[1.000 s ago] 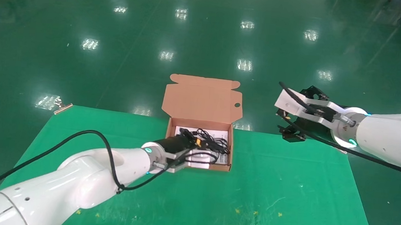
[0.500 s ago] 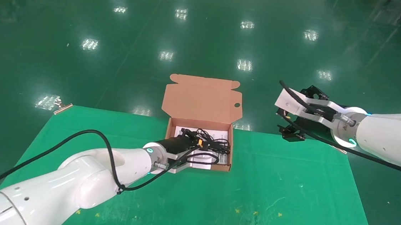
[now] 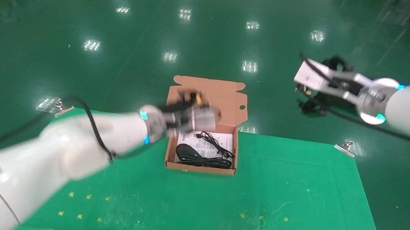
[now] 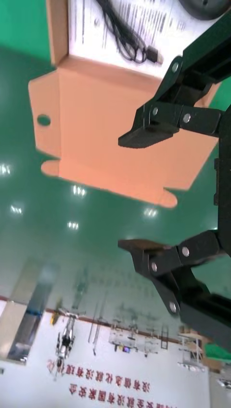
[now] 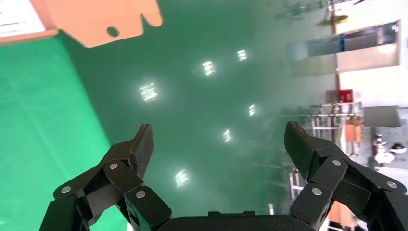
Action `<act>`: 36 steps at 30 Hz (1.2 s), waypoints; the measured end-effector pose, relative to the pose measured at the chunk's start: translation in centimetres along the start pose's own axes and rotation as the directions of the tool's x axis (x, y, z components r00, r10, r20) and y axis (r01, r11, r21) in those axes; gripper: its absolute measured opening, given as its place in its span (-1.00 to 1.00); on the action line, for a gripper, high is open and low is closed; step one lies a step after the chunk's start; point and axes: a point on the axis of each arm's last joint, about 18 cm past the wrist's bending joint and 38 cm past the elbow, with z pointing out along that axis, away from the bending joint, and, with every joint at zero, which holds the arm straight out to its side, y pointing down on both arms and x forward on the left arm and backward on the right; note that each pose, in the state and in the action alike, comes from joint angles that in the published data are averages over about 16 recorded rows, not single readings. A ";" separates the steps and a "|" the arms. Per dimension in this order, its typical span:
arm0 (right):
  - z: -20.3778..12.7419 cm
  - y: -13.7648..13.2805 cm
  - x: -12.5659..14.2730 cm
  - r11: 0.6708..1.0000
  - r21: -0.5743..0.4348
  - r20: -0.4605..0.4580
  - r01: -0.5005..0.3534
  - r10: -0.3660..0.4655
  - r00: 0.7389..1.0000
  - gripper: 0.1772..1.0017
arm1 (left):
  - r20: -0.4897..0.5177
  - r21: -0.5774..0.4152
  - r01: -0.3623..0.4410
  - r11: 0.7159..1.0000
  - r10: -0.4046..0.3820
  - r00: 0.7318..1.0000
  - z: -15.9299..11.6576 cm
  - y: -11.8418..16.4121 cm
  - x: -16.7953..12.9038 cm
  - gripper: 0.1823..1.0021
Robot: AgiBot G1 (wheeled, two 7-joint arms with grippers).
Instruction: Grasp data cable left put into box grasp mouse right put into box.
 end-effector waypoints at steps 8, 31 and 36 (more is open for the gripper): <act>-0.7 0.5 0.2 1.000 -0.002 0.029 -0.001 0.001 1.000 1.00 | 0.004 -0.005 0.095 0.995 -0.095 0.995 -0.8 0.9 -1.6 0.34; -3.1 2.7 -8.9 0.950 0.070 0.463 -0.304 0.239 0.854 1.00 | -0.273 -0.002 0.556 0.831 -0.535 0.799 -8.1 6.6 3.0 0.98; -3.8 2.7 -9.8 0.934 0.089 0.514 -0.345 0.254 0.819 1.00 | -0.310 0.011 0.601 0.799 -0.568 0.762 -9.4 6.8 3.3 0.99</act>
